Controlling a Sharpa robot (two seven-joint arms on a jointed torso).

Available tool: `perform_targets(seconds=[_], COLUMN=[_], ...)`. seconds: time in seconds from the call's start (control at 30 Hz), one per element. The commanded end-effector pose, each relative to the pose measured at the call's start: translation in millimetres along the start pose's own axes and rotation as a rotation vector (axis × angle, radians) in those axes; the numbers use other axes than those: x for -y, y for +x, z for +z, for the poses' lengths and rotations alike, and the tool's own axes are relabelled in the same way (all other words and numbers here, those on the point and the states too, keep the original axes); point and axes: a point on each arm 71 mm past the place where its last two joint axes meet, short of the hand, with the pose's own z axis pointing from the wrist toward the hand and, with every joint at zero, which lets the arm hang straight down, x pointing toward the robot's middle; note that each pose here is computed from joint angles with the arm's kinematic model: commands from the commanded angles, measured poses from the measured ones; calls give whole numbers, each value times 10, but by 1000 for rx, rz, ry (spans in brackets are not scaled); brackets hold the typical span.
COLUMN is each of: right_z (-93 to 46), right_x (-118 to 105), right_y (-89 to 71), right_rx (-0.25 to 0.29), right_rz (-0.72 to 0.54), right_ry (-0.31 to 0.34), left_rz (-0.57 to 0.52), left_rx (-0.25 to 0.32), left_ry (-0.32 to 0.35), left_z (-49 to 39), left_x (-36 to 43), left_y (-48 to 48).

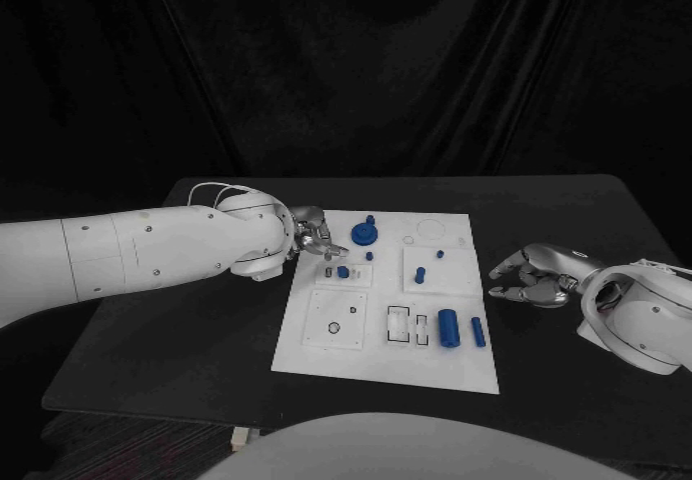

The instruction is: Assemble the parts on the task board

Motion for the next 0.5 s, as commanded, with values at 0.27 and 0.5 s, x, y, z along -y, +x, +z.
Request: perform_targets(seconds=[0.27, 0.5], right_z=[-2, -6], right_x=[0, 7], right_y=[21, 25], right_rx=[-4, -5], right_rz=[0, 1], right_ry=[2, 4], left_rz=[9, 15], left_rx=[-26, -43], left_ry=[7, -2], left_z=[42, 60], left_x=[36, 41], left_y=[104, 150])
